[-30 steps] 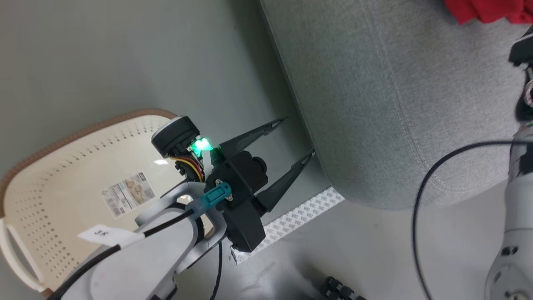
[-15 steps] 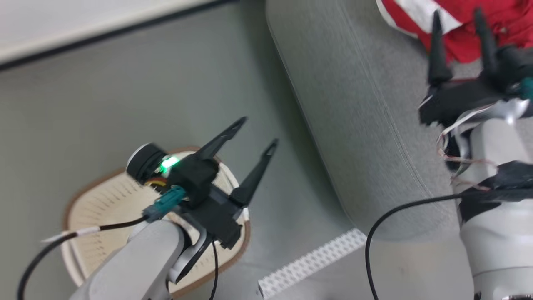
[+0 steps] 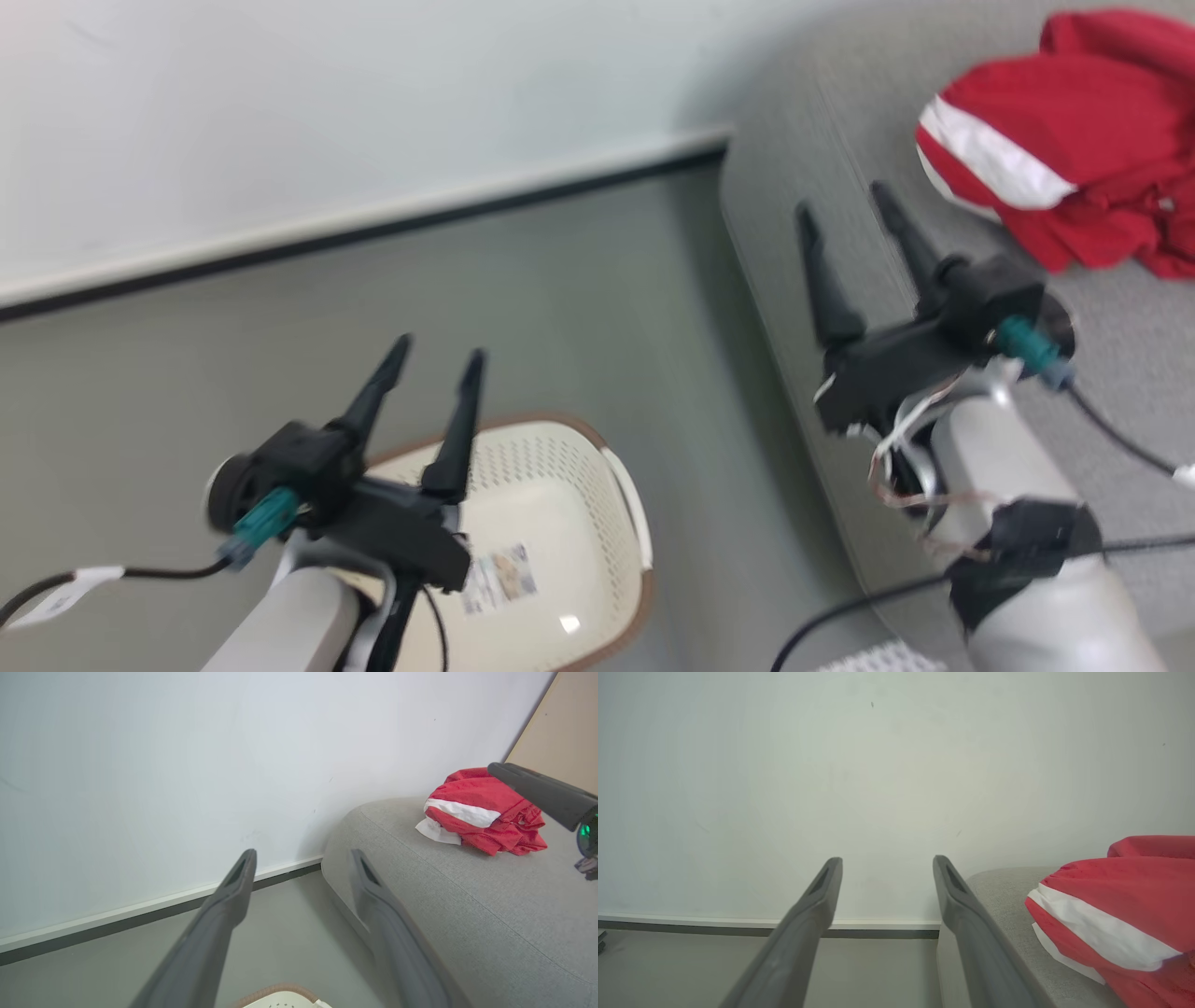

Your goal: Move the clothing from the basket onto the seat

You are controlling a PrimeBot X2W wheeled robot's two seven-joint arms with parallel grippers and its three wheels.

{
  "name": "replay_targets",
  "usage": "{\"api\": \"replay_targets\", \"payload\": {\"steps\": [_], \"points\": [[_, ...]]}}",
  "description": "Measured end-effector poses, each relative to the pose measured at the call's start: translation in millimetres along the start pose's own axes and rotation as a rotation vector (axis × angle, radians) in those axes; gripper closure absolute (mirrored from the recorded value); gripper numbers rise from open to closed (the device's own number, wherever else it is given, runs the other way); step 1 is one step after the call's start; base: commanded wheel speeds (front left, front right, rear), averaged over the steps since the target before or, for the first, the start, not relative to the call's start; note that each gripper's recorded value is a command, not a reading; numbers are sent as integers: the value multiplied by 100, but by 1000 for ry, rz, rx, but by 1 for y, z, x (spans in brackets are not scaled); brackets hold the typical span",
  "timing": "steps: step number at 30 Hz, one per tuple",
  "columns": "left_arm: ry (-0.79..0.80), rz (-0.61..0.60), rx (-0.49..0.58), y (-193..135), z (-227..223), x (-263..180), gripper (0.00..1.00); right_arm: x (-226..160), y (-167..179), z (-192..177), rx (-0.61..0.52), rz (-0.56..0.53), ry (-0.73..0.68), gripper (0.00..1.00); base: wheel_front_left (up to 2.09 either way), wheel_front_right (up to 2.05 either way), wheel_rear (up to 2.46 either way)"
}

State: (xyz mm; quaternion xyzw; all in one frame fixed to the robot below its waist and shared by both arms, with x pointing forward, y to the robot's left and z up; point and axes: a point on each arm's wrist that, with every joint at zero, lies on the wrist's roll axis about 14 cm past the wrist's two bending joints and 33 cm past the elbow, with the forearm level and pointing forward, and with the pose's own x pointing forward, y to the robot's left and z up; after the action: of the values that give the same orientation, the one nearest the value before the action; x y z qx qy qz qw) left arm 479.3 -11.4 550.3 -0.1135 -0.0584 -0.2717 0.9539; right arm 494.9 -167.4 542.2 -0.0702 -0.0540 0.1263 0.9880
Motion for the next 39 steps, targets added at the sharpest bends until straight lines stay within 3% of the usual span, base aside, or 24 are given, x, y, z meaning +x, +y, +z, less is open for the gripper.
{"api": "replay_targets", "payload": {"steps": [8,19,29,39], "points": [[-71,242,26,49,38,-55,0,-30,58,31,51,127,-86,0,0,0,0],[-189,474,154,94,90,-146,0,-77,93,54,104,181,-157,0,0,0,0],[-169,518,265,94,88,-210,0,-103,101,55,103,193,-171,0,0,0,0],[-168,530,286,90,85,-233,0,-131,107,39,143,158,-134,0,0,0,0]]}}
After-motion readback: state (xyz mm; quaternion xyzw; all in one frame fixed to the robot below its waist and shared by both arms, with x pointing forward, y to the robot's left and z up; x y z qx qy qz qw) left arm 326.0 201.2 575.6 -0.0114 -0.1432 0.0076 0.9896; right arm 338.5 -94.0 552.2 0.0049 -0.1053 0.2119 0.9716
